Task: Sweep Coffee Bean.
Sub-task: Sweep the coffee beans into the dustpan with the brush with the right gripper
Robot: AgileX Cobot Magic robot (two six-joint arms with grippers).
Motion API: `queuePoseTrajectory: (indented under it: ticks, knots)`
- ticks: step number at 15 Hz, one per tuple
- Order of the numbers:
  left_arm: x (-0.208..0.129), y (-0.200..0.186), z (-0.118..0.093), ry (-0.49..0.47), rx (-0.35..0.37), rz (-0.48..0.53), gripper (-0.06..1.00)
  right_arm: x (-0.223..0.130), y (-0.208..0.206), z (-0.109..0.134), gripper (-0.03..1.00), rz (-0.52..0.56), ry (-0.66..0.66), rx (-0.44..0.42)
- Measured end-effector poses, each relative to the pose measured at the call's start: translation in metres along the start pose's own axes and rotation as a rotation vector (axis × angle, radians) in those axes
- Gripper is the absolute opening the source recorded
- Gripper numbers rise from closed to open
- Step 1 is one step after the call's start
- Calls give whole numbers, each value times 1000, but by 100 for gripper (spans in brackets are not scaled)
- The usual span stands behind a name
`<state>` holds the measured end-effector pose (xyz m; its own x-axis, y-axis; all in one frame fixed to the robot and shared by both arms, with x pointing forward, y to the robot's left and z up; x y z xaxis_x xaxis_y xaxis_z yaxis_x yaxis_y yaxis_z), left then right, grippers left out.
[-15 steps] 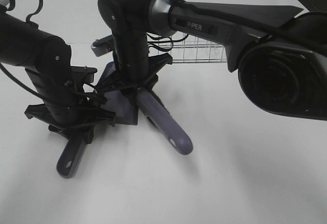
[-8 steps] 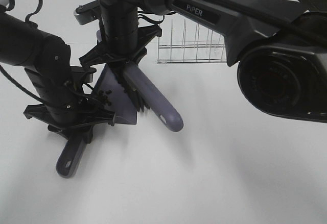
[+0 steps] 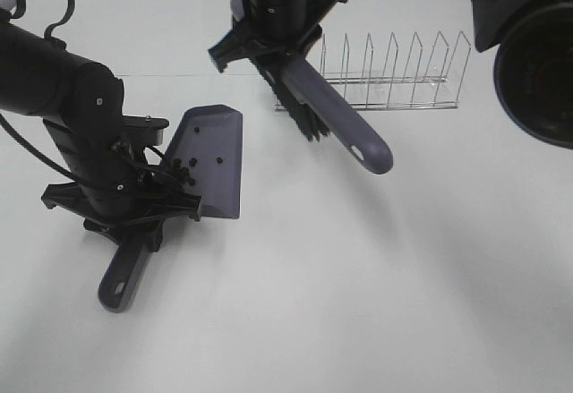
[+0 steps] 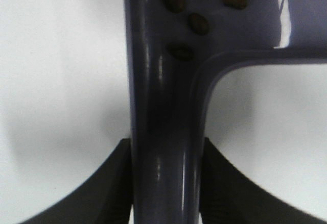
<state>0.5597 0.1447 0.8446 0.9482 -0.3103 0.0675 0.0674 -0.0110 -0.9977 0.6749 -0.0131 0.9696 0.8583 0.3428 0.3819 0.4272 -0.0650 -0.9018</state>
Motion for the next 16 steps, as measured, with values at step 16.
queuePoseTrajectory:
  ticks: [16]
  knots:
    - [0,0,0,3,-1,0,34,-37,69,10,31,277,84,235]
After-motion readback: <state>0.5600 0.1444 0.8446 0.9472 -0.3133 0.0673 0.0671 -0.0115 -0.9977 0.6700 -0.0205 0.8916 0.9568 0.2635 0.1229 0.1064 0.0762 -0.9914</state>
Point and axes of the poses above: a point on each arm's last joint axis where the gripper is mounted, y pointing out along that axis toward the gripper, z along the wrist's bending axis when the last joint is at zero, x = y × z, the point moved 2 cm from there along y, pointing out along that axis toward the gripper, and after that the axes turned 12 degrees about y, right-handed, at the moved point
